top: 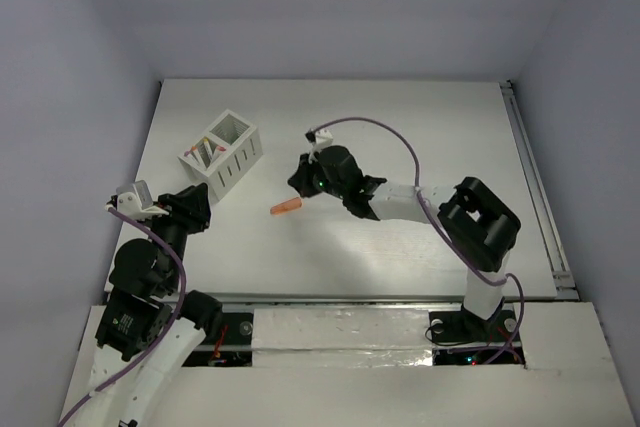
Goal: Sort the stationery into containers
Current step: Pick up the stationery from the center of the board.
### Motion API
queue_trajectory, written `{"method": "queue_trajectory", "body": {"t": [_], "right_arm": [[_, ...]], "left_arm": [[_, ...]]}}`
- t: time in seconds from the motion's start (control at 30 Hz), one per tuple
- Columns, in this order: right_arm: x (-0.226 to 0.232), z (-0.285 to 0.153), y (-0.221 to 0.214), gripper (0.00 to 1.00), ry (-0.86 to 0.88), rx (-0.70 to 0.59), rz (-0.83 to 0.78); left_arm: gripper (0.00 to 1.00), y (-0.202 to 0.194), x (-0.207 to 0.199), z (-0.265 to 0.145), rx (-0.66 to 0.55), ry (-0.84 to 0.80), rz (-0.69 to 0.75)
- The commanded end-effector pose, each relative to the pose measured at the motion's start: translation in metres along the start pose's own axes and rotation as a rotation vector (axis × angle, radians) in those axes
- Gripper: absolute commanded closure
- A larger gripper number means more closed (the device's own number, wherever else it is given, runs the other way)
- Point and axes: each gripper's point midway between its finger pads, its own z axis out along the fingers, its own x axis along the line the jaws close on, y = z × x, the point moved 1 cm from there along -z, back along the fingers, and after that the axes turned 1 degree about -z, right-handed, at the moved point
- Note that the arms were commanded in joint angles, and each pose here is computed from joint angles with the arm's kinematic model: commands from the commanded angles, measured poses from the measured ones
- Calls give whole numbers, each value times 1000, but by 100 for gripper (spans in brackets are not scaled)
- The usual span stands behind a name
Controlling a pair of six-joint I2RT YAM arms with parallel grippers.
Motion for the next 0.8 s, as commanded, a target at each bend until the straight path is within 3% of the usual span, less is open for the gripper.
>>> {"method": "queue_trajectory", "body": {"t": [0.0, 0.1, 0.13, 0.23, 0.37, 0.77], "right_arm": [[6, -30, -28, 100, 9, 117, 52], [11, -39, -53, 74, 38, 194, 98], [11, -39, -59, 60, 41, 214, 116], [12, -37, -82, 43, 48, 276, 149], [7, -29, -95, 36, 30, 300, 173], [-13, 9, -109, 38, -59, 302, 164]], "left_arm": [[74, 4, -6, 3, -12, -23, -3], [74, 3, -7, 3, -8, -25, -2], [74, 3, -7, 4, -7, -24, -1], [74, 2, -7, 4, -5, -25, -1], [74, 2, -7, 4, -6, -25, -1], [73, 2, -6, 4, -7, -24, -1]]}}
